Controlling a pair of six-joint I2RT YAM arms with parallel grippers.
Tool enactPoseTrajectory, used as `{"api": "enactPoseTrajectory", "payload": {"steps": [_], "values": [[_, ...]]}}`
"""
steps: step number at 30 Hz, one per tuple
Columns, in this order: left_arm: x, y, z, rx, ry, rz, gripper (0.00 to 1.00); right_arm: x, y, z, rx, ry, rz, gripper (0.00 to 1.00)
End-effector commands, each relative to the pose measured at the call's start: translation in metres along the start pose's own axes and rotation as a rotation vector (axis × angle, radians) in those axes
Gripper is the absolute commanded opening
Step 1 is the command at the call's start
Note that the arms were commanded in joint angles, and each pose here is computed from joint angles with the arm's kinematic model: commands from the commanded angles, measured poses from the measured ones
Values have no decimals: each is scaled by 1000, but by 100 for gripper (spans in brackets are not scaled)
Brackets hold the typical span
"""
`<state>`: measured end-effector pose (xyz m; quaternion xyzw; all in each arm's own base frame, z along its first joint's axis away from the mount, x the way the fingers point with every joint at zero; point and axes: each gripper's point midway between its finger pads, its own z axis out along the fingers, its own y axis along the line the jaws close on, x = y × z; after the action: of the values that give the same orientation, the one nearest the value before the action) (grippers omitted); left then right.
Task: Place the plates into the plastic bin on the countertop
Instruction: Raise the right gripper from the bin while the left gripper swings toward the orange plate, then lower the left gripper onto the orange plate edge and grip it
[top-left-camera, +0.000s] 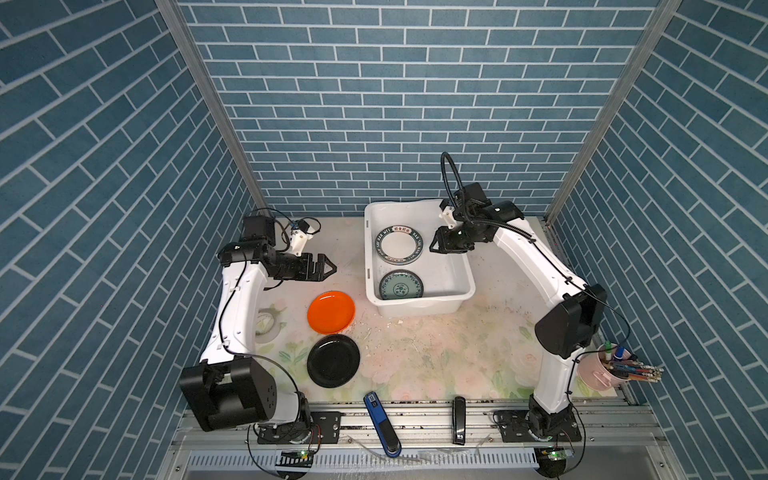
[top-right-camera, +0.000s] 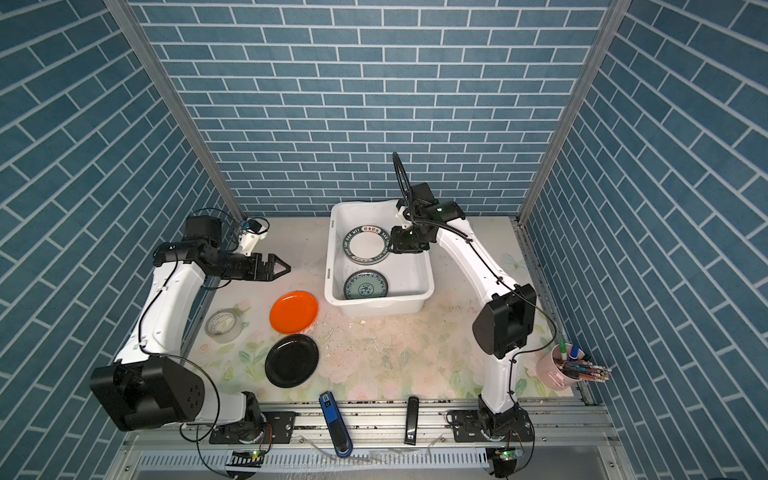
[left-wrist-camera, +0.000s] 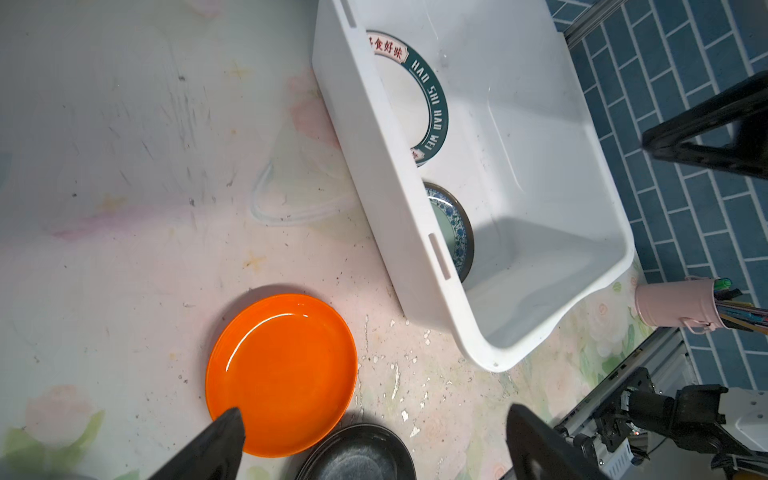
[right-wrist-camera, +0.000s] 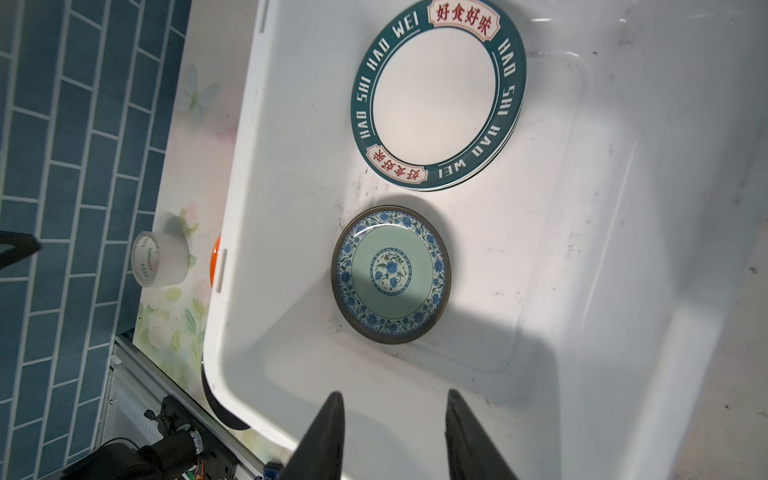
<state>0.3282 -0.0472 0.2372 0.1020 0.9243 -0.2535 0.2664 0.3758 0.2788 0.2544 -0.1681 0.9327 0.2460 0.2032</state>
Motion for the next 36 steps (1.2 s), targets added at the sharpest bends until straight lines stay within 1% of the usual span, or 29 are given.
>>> {"api": "enactPoseTrajectory", "payload": {"steps": [1,4,8,10,13,15,19,24,27,30,36], "values": [[14,8,8,28,37,41,100,-2,9,-37,-7,-100,-8,41],[24,28,18,16,66,13,100,5,12,-59,-11,-156,2,41],[34,53,29,34,99,-53,100,20,14,-82,-27,-220,29,41],[40,61,36,57,124,-70,100,28,13,-87,-37,-248,45,40],[48,77,51,48,168,-79,99,41,11,-94,-49,-281,79,40],[53,89,60,27,195,-80,95,49,10,-97,-56,-296,101,40],[61,113,75,-30,238,-77,92,64,5,-100,-57,-311,128,40],[76,130,93,-36,307,-93,84,72,3,-98,-59,-302,144,40],[84,133,101,-14,344,-106,77,70,3,-97,-62,-301,143,40],[89,134,105,0,366,-106,73,68,4,-93,-70,-298,143,40],[98,139,111,7,401,-110,69,64,6,-85,-88,-288,151,39]]}}
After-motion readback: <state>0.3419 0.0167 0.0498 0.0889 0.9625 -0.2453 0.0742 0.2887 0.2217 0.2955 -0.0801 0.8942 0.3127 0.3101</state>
